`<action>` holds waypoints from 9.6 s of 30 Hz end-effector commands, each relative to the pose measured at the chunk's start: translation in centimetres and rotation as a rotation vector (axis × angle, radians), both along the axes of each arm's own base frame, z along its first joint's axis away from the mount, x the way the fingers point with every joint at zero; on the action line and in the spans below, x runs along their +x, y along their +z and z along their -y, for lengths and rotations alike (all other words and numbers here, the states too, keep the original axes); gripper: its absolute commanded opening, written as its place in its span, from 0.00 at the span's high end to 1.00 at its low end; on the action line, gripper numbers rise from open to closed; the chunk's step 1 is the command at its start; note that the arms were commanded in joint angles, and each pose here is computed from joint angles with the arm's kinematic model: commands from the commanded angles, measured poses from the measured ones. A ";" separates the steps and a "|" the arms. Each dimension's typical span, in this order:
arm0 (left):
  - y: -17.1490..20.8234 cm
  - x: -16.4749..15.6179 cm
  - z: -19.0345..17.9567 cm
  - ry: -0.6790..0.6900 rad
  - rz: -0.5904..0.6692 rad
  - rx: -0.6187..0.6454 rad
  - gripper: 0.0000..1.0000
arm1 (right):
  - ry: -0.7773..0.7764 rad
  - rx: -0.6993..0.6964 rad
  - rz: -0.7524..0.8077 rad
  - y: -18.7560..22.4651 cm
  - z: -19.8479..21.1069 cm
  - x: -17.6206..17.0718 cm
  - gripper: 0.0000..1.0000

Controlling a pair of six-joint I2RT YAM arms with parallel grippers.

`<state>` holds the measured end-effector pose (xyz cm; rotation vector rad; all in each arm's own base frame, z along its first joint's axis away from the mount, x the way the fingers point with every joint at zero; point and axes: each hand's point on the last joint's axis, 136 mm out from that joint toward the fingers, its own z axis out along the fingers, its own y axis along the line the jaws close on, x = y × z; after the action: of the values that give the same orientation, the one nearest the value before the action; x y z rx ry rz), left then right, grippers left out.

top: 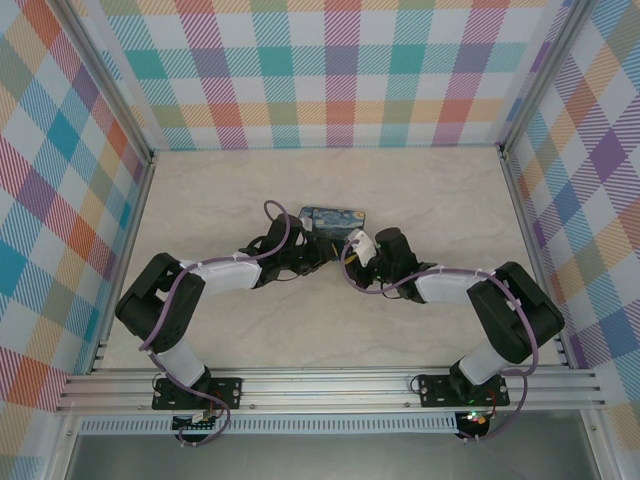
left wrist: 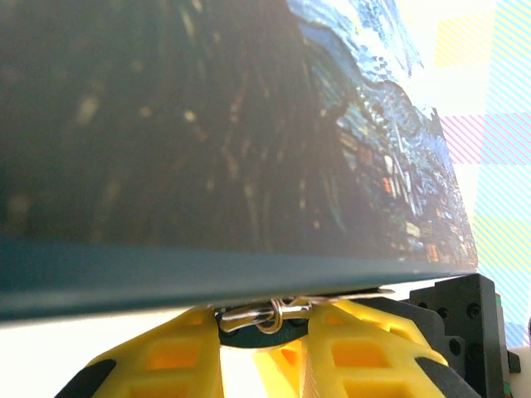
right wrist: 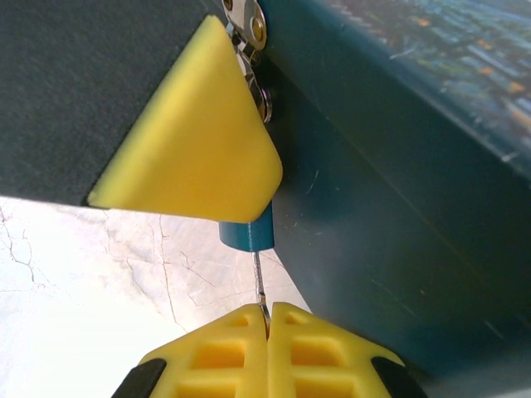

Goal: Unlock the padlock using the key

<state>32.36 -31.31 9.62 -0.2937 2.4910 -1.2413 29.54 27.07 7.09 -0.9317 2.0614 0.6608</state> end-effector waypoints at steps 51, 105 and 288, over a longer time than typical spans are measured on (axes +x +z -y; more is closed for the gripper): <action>1.0 -0.7 0.7 -0.006 -0.009 -0.059 0.80 | 0.012 0.170 0.127 4.5 -1.5 0.6 1.00; -2.2 -0.1 1.0 0.027 -0.045 -0.032 0.68 | -0.003 0.119 0.027 0.4 -2.2 0.4 1.00; 1.0 0.0 -1.5 0.331 -0.005 -0.176 1.00 | -0.409 0.426 -0.675 2.1 -2.2 -1.4 0.74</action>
<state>32.08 -29.24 8.99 -0.7441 2.2662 -1.2736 28.11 29.82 8.59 0.0170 2.4513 1.2680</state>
